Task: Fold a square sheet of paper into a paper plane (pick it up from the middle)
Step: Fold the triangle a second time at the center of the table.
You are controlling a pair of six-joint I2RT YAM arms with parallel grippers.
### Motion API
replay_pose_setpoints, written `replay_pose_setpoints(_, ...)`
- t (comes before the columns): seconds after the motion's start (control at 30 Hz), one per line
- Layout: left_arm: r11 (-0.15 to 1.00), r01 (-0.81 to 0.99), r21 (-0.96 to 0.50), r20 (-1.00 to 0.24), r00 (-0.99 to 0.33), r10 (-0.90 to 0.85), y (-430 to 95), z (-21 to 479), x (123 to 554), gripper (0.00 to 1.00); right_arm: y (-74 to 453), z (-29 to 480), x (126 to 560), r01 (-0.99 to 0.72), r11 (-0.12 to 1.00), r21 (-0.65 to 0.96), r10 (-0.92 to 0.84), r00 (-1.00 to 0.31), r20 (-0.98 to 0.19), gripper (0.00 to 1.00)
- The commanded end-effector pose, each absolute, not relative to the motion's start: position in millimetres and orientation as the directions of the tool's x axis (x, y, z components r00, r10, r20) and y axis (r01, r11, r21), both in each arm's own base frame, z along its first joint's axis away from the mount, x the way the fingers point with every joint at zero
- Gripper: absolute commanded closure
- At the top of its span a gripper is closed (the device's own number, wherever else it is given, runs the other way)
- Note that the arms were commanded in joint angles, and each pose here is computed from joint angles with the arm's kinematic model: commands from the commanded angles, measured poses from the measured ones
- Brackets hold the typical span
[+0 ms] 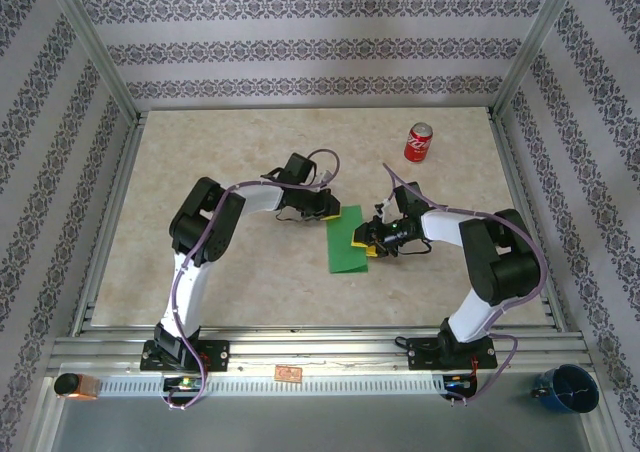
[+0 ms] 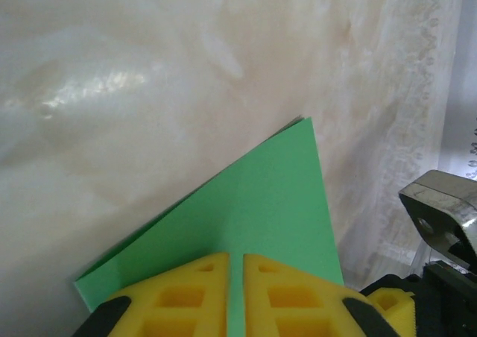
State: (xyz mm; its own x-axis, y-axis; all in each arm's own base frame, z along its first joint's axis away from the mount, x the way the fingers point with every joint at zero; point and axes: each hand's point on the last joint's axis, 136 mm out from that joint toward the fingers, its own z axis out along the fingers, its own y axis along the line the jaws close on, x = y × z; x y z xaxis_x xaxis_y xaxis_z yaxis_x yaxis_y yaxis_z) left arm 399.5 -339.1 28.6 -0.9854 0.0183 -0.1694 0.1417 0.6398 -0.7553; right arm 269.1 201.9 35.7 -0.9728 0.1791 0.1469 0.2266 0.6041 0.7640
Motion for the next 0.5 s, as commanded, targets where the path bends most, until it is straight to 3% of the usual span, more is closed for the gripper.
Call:
replay_pose_setpoints(0.0, 0.715, 0.144, -0.684, -0.146, -0.988, 0.06, -323, 11, 394, 0.8, 203, 43, 280, 0.19, 0.582, 0.79, 0.167, -0.98, 0.112, 0.67)
replay_pose_setpoints(0.3, 0.684, 0.319, -0.656, -0.357, -0.929, 0.091, -331, 94, 393, 0.56, 206, 48, 286, 0.188, 0.544, 0.818, 0.179, -0.978, 0.106, 0.69)
replay_pose_setpoints(0.47, 0.696, 0.37, -0.616, -0.458, -0.886, 0.065, -328, 102, 373, 0.54, 204, 47, 292, 0.19, 0.523, 0.831, 0.196, -0.976, 0.099, 0.68)
